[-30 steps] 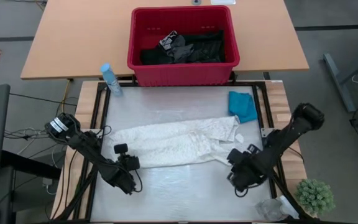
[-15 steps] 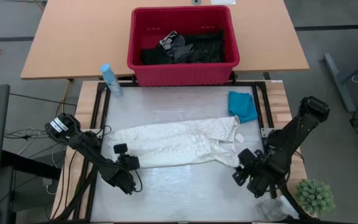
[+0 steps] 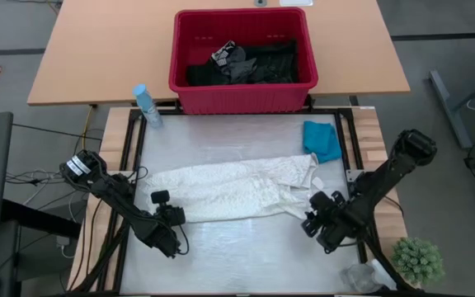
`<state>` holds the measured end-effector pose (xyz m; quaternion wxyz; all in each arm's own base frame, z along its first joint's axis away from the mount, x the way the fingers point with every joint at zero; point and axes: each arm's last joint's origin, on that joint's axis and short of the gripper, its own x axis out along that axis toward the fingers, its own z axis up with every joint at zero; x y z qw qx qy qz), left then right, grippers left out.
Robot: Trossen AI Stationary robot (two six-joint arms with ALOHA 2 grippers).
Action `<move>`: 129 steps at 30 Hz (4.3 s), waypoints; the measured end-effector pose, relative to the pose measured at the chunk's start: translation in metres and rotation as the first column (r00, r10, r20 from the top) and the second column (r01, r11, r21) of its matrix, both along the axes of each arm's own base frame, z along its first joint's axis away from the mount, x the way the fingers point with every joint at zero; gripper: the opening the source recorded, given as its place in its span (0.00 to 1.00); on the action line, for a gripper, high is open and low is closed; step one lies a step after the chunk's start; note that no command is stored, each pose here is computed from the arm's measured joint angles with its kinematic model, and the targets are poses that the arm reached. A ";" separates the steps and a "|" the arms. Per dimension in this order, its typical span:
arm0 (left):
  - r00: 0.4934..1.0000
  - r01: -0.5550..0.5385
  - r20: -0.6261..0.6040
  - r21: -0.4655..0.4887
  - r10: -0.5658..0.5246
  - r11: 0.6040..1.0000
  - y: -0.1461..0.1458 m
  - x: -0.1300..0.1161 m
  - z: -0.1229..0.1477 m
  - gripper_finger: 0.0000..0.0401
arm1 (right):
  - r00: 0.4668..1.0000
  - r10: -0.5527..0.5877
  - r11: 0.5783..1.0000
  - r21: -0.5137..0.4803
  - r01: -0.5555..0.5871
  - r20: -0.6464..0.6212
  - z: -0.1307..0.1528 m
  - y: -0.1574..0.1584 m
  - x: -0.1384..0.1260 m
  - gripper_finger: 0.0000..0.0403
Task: Fold laundry
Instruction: Fold the white shirt
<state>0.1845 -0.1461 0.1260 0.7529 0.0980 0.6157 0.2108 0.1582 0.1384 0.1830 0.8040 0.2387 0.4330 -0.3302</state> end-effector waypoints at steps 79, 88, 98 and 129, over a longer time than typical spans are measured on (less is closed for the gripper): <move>0.998 0.033 -0.051 0.051 -0.030 0.998 0.004 -0.004 0.001 0.02 | 0.910 0.034 0.980 0.194 0.051 -0.413 0.029 -0.117 0.052 0.22; 0.996 0.044 -0.078 0.060 -0.039 0.997 0.005 -0.005 0.002 0.02 | 0.873 -0.030 0.997 0.047 0.061 -0.487 0.030 -0.117 0.041 0.40; 0.999 0.013 -0.032 -0.001 -0.013 1.000 -0.005 0.005 0.013 0.02 | 0.909 -0.020 1.000 -0.008 0.018 -0.416 0.030 -0.084 0.037 0.42; 0.751 -0.215 0.605 -0.157 0.266 0.964 0.023 0.077 0.009 0.02 | 0.897 0.021 1.000 0.025 -0.012 -0.442 -0.020 -0.036 0.059 0.04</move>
